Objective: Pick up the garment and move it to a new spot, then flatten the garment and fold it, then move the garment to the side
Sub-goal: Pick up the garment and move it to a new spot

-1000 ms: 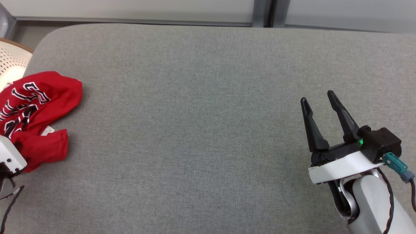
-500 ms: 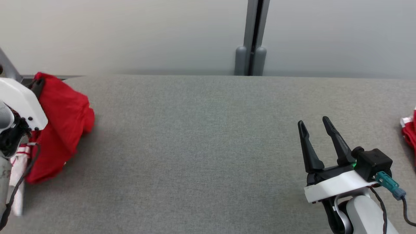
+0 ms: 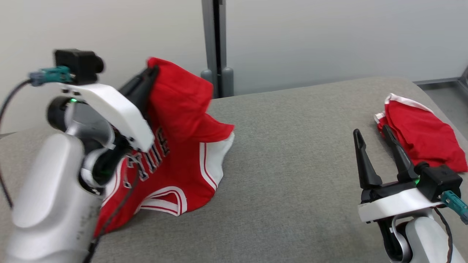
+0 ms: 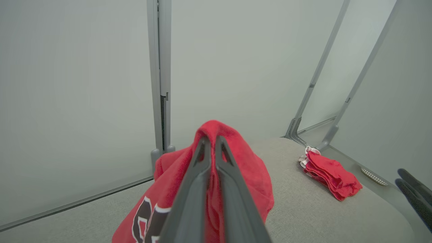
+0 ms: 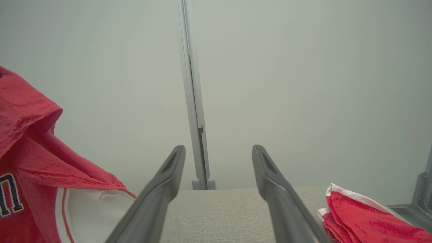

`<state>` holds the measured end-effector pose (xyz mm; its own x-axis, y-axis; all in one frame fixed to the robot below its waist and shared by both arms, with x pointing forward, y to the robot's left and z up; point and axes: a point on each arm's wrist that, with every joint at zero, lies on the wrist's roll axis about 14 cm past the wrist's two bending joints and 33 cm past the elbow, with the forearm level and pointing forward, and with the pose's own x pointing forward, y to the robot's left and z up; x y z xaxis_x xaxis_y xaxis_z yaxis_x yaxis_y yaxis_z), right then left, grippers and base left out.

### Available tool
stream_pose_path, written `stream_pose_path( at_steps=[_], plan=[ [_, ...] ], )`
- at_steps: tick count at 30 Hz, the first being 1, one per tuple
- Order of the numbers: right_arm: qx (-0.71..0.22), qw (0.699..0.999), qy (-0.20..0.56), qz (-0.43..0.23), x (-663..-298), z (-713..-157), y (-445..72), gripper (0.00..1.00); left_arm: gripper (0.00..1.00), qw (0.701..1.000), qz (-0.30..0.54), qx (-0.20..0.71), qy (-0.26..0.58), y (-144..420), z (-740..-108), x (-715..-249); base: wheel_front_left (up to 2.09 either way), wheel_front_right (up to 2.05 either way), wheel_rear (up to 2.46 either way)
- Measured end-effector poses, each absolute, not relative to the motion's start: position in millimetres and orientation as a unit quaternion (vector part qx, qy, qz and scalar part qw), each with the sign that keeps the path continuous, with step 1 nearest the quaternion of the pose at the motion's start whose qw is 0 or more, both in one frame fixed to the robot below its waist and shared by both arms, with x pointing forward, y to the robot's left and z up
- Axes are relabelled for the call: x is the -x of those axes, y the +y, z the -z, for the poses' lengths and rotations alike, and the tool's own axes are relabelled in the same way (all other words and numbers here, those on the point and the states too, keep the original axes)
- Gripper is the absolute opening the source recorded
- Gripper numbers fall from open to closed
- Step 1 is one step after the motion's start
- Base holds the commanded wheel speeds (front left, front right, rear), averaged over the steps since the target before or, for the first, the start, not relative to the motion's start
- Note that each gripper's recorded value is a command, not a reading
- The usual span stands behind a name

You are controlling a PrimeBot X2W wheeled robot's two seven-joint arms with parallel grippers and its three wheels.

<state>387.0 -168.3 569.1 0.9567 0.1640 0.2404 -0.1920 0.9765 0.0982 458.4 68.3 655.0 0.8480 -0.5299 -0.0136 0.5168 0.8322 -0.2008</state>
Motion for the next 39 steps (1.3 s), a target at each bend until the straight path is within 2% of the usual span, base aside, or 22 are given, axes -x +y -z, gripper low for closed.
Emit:
stream_pose_path(
  at_steps=[7,12,13,14,15,26,32,39],
  plan=[
    [-0.055,0.992,-0.107,-0.040,-372.9,-560.5,-203.4,1.00,0.00,0.914,0.360,0.138,0.124,-47.4,-568.0,-426.7,0.00,0.00,0.00],
    [-0.055,0.994,-0.092,-0.018,-368.7,-550.4,-217.8,1.00,0.00,0.893,0.393,0.113,0.187,-89.2,-500.0,-403.0,0.00,0.00,0.00],
    [-0.055,0.994,-0.089,-0.017,-368.4,-548.2,-218.6,1.00,0.88,0.890,0.395,0.105,0.204,-91.4,-485.4,-398.2,0.00,0.00,0.00],
    [-0.055,0.995,-0.086,-0.016,-368.2,-546.7,-219.3,1.00,0.88,0.886,0.399,0.094,0.215,-92.8,-474.1,-393.4,0.00,0.00,0.00],
    [-0.056,0.995,-0.085,-0.016,-368.5,-545.9,-218.6,1.00,1.00,0.886,0.398,0.089,0.218,-91.9,-467.9,-391.7,0.00,0.00,0.00],
    [-0.063,0.993,-0.086,-0.054,-380.7,-547.4,-193.7,1.00,1.00,0.918,0.359,0.116,0.120,-56.7,-510.8,-414.8,0.00,0.00,0.00],
    [-0.067,0.991,-0.089,-0.074,-381.6,-548.8,-179.4,1.00,1.00,0.960,0.263,0.096,0.028,30.5,-544.3,-439.4,0.00,0.00,0.00],
    [-0.076,0.990,-0.089,-0.080,-377.2,-547.2,-172.4,1.00,1.00,0.985,0.149,0.070,-0.046,122.4,-561.6,-423.6,0.00,0.00,0.00]
  ],
)
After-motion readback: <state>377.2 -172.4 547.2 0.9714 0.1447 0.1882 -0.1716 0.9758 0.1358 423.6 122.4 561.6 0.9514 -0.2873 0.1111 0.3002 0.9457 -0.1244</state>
